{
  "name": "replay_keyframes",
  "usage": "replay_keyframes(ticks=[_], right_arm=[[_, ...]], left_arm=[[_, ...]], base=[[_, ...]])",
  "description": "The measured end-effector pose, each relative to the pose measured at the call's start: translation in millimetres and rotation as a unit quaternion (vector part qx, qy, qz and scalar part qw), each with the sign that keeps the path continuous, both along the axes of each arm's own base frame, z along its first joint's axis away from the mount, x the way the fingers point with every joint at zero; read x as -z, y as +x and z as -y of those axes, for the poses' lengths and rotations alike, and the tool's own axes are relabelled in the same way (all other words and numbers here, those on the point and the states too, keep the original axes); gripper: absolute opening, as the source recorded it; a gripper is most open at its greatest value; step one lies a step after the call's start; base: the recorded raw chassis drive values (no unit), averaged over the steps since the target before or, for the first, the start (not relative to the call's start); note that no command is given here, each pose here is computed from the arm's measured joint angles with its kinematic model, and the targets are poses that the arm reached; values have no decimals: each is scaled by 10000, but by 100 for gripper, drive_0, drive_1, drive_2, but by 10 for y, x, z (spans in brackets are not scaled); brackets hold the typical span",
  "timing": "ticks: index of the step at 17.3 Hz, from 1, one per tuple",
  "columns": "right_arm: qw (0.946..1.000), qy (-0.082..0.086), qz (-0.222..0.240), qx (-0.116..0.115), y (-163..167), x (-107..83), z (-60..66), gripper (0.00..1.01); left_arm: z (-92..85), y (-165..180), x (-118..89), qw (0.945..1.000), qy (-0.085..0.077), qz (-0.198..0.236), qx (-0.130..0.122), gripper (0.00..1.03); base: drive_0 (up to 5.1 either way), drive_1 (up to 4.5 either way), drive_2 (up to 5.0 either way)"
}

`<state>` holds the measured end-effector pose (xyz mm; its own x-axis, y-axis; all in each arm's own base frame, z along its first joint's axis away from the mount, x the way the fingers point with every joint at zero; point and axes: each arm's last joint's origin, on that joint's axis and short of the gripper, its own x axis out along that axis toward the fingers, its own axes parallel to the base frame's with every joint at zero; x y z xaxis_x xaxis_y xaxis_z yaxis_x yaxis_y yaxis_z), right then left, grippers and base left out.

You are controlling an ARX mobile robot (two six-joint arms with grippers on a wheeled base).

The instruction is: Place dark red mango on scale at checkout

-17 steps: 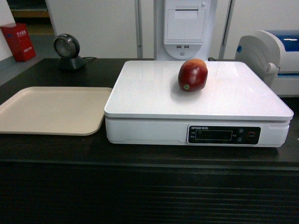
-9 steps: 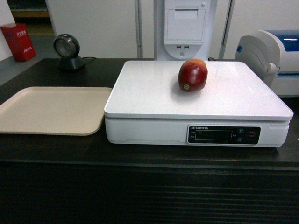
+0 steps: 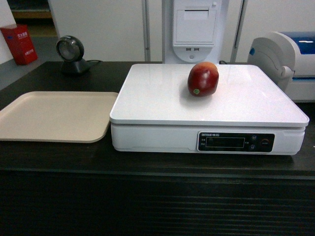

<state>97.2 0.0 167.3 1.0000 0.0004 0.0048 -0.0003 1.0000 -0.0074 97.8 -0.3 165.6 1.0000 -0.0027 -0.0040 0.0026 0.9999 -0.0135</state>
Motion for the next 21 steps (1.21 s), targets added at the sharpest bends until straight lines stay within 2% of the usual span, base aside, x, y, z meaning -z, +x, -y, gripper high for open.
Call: replay_keyframes(ticks=[21], right_arm=[[10000, -4, -2, 2, 0, 0, 0, 98]], left_arm=[[0, 0, -1, 10000, -2, 4, -6, 98]], base=[[0, 0, 0]])
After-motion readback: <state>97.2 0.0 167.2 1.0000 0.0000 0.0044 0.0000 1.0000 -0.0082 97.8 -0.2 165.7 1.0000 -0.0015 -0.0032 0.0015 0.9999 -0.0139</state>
